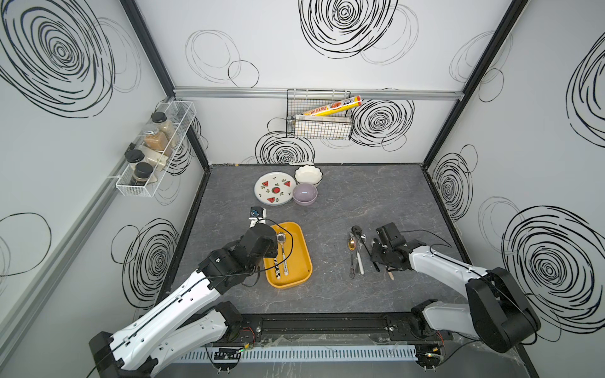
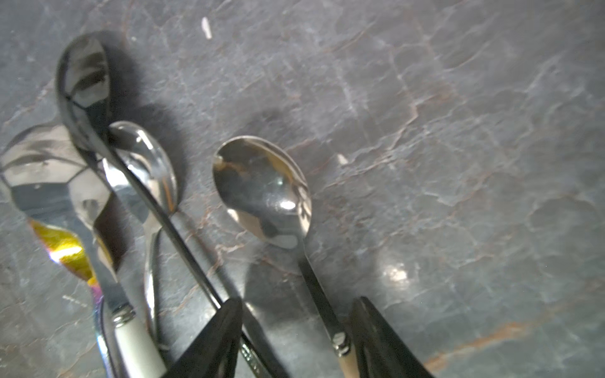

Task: Put the spoon into the storage box
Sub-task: Pick up the spoon from the center of the board.

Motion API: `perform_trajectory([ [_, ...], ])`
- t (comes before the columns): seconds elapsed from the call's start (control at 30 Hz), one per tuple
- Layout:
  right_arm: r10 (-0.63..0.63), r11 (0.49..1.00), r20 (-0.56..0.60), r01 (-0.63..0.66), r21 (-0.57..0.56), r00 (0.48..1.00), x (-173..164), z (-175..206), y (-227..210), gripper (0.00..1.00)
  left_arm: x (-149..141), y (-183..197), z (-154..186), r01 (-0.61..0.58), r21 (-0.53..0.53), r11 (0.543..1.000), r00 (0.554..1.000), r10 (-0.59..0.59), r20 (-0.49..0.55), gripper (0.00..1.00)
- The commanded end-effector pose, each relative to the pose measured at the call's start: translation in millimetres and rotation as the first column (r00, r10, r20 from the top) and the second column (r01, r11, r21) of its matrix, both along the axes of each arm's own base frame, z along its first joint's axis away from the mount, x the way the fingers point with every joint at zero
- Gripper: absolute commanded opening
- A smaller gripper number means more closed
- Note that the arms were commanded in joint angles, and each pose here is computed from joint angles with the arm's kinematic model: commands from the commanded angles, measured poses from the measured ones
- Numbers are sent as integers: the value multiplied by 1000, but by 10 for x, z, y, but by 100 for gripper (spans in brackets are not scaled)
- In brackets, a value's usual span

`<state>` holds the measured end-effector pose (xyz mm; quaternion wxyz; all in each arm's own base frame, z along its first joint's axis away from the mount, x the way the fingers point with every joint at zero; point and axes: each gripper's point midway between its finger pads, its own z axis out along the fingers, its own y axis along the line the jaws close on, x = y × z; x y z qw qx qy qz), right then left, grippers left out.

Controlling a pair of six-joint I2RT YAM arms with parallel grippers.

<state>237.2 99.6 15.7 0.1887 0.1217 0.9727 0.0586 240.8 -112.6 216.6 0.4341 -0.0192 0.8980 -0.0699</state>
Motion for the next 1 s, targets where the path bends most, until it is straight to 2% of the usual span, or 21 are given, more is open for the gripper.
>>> perform_trajectory([
  [0.0,15,1000,-242,-15,0,970,-668,-295,20,56,29,-13,60,5,-22,1000,999,-4,33,49],
  [0.13,6,1000,-236,-8,-5,972,-775,-236,12,53,26,-29,59,14,-25,1000,999,-13,33,49],
  [0.43,14,999,-269,-22,-29,963,-903,-299,0,38,19,-50,51,26,-30,999,999,-25,30,49],
  [0.77,0,994,-265,-28,-104,964,-892,-277,-73,18,13,-79,46,43,-36,998,999,-42,30,49],
  [0.97,-1,996,-266,-23,-88,964,-901,-281,-51,13,10,-92,36,51,-36,998,998,-50,26,49],
])
